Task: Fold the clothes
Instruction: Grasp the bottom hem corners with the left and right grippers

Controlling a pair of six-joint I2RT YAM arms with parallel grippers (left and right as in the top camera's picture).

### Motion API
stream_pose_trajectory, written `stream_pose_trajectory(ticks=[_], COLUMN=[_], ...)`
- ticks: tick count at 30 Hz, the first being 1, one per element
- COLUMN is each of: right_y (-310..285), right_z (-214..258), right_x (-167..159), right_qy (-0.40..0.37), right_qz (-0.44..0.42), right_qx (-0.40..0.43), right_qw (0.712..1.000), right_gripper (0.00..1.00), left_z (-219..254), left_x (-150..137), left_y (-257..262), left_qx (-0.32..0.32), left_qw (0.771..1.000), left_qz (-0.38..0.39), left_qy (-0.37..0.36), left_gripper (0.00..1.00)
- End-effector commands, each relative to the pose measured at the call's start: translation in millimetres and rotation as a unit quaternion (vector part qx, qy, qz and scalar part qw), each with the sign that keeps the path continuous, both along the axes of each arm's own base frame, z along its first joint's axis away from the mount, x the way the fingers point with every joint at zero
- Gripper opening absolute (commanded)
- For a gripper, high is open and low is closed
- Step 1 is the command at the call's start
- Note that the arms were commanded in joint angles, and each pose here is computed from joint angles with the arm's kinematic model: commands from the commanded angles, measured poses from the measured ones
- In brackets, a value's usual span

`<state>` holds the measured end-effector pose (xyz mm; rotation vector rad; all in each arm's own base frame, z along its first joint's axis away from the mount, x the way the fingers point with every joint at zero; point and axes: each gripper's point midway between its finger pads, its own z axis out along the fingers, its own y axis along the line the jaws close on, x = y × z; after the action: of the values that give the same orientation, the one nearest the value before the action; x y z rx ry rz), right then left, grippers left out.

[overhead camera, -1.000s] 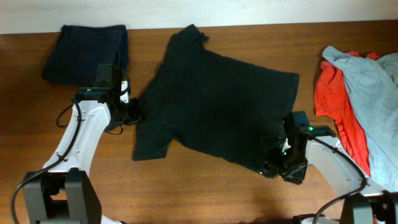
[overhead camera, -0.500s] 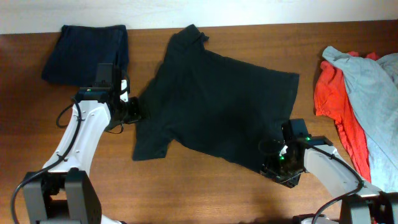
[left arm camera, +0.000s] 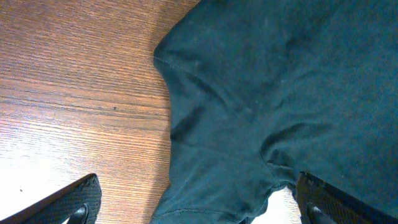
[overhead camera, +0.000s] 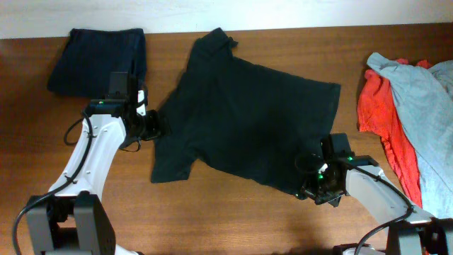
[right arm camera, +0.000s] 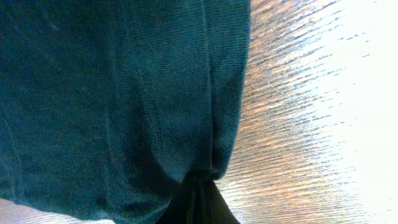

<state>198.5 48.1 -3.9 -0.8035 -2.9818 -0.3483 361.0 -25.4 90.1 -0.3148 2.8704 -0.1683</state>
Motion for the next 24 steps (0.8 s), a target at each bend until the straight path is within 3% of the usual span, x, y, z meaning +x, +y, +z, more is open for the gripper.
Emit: stream_pose_trajectory(ticks=[1, 11, 13, 14, 19, 24], right_y=[-8, -9, -9, -9, -9, -9], right_z=[-6, -6, -6, -6, -6, -6], right_x=[-5, -4, -4, -4, -6, -7], right_qy=[0.009, 0.006, 0.006, 0.006, 0.010, 0.011], right_qz=[0.000, 0.013, 0.013, 0.013, 0.013, 0.013], right_qx=[-0.024, -0.027, -0.027, -0.027, -0.027, -0.027], right_qw=[1.000, 1.000, 1.000, 1.000, 1.000, 0.999], right_gripper=[0.04, 0.04, 0.04, 0.04, 0.04, 0.04], left_z=[-6, -67, -71, -73, -81, -86], left_x=[-13, -84, -88, -88, -83, -81], left_y=[1, -2, -1, -1, -1, 3], left_qx=[-0.007, -0.016, -0.015, -0.015, -0.016, -0.003], left_qw=[1.000, 0.991, 0.990, 0.991, 0.993, 0.994], left_qz=[0.021, 0.033, 0.033, 0.033, 0.032, 0.030], left_qy=[0.022, 0.130, 0.133, 0.131, 0.111, 0.102], left_gripper=[0.99, 0.91, 0.89, 0.81, 0.69, 0.66])
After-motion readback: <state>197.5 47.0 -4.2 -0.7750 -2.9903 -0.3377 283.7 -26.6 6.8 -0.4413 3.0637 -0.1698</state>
